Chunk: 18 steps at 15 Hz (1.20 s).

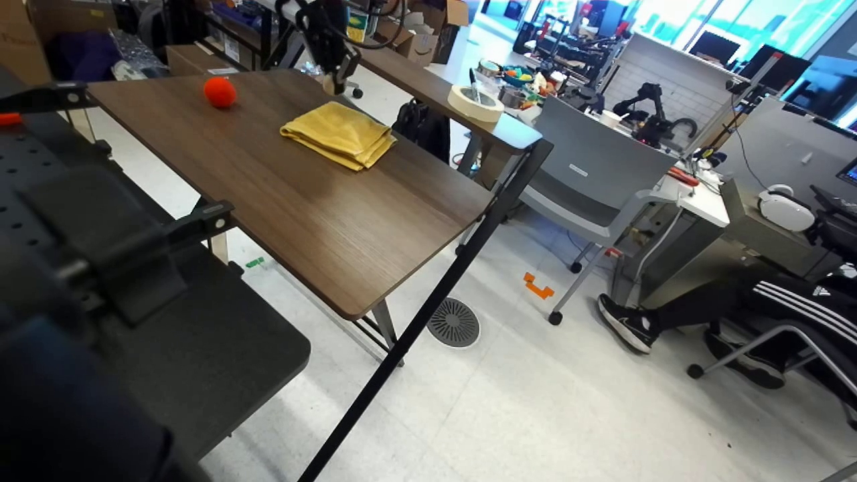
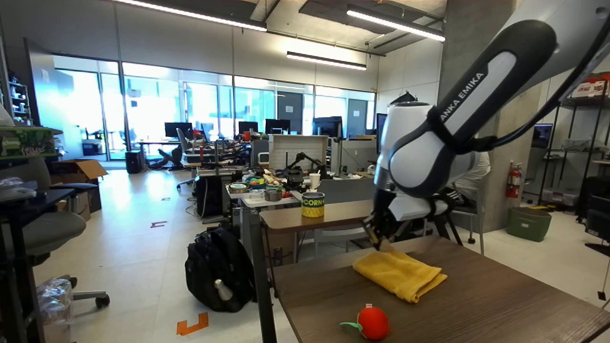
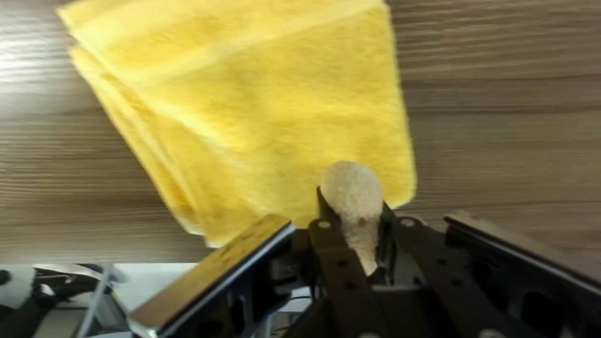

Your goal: Move the potato to the left, wipe the table with the yellow towel, move the red plush toy to the left, wipe the right side of the table with the towel, move the potato and red toy to the right, wipe the left side of the table

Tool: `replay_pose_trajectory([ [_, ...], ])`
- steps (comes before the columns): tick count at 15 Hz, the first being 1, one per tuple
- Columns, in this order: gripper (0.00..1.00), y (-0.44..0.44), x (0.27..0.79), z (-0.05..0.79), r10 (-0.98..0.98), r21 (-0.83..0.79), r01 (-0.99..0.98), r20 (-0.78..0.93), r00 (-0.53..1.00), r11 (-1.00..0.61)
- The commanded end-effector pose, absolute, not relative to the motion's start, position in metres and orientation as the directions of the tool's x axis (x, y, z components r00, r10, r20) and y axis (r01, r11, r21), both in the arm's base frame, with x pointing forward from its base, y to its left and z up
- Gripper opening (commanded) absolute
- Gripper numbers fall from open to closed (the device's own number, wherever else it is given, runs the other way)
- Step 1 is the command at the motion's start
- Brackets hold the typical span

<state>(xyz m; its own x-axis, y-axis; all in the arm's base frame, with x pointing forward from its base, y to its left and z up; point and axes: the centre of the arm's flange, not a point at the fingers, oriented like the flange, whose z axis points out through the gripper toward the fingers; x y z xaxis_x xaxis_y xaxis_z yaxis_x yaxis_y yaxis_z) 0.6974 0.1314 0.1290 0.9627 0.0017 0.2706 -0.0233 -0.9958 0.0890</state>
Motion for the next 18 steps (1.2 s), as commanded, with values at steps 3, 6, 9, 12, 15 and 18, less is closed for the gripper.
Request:
replay_pose_trajectory([
  [3, 0.05, 0.0, 0.648, 0.15, -0.298, 0.144, -0.344, 0.268, 0.916, -0.928],
  [6, 0.05, -0.053, 0.642, 0.139, -0.458, 0.152, -0.509, 0.279, 0.844, -0.847],
  [9, 0.05, -0.086, 0.641, 0.125, -0.596, 0.106, -0.641, 0.279, 0.753, -0.76],
  [12, 0.05, -0.107, 0.644, 0.1, -0.674, 0.082, -0.708, 0.248, 0.696, -0.701],
  [15, 0.05, -0.114, 0.644, 0.074, -0.708, 0.079, -0.734, 0.215, 0.673, -0.674],
  [18, 0.44, -0.106, 0.64, 0.064, -0.7, 0.091, -0.727, 0.216, 0.681, -0.68],
])
